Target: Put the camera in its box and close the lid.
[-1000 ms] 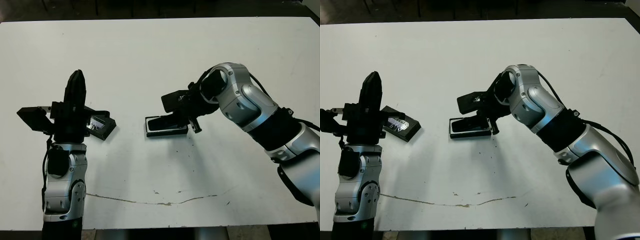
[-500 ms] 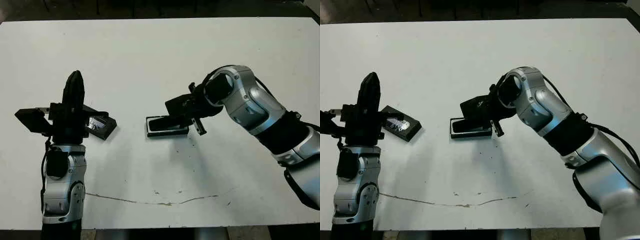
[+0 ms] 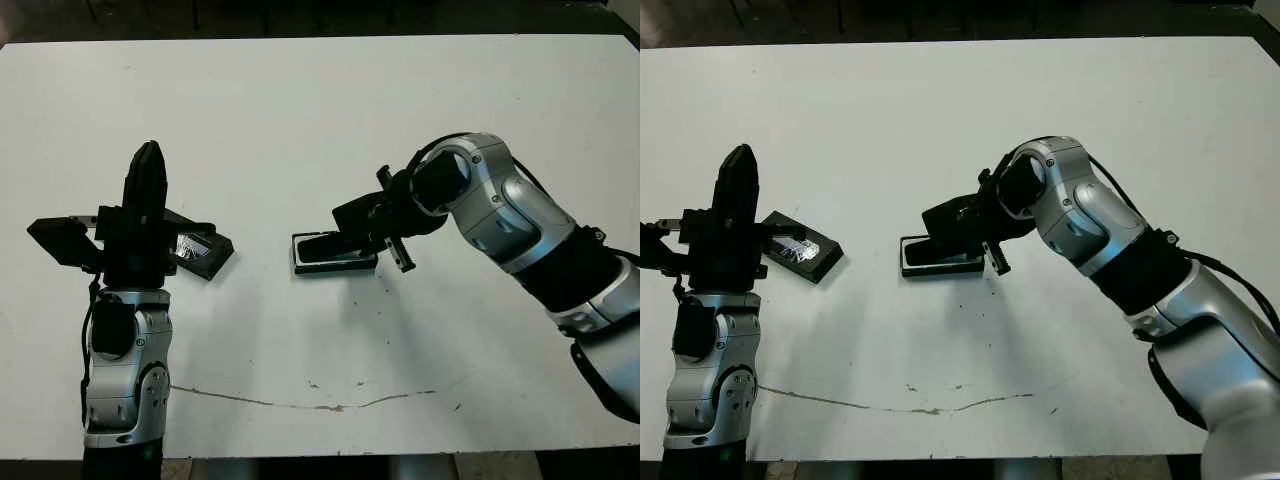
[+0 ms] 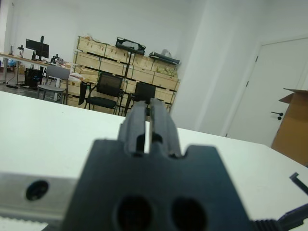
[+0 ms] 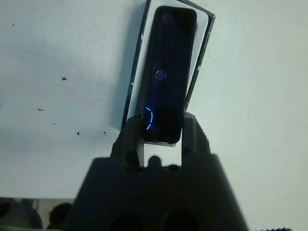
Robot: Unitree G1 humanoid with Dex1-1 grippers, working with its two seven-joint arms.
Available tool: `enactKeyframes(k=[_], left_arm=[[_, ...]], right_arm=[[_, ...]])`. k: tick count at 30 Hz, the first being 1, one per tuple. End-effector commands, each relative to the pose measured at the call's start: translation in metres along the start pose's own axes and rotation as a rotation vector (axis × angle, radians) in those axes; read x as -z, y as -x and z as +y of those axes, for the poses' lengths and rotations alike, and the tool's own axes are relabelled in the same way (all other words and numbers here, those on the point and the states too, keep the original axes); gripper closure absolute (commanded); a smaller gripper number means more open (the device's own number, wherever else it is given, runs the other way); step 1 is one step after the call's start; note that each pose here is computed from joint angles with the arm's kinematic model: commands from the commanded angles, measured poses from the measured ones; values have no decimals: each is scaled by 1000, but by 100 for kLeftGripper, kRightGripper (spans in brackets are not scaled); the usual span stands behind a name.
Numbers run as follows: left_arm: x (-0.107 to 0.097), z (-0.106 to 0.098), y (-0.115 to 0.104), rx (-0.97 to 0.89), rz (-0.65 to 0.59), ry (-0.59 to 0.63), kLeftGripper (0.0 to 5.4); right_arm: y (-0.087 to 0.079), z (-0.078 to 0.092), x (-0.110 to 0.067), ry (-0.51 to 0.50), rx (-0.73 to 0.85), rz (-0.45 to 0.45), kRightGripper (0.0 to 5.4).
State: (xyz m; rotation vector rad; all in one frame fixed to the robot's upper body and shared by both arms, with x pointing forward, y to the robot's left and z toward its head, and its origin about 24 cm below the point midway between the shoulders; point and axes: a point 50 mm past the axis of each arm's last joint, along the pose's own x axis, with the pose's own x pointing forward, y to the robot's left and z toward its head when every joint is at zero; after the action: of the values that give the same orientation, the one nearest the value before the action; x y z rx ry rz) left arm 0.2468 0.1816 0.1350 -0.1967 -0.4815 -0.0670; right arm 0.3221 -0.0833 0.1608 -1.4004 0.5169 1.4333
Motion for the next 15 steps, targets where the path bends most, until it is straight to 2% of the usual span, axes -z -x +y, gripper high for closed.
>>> enactKeyframes(k=[1,6,15], left_arm=[[4,4,4,-15,36,-13,540],[5,4,4,-12,39,-6,540],[5,3,6,-20,45,-6,540]], right_arm=[[-23,17,-3,-33,-177,-65,434],[-23,17,0,-36,-193,-79,345],[-21,16,1,-56,-205,-97,226]])
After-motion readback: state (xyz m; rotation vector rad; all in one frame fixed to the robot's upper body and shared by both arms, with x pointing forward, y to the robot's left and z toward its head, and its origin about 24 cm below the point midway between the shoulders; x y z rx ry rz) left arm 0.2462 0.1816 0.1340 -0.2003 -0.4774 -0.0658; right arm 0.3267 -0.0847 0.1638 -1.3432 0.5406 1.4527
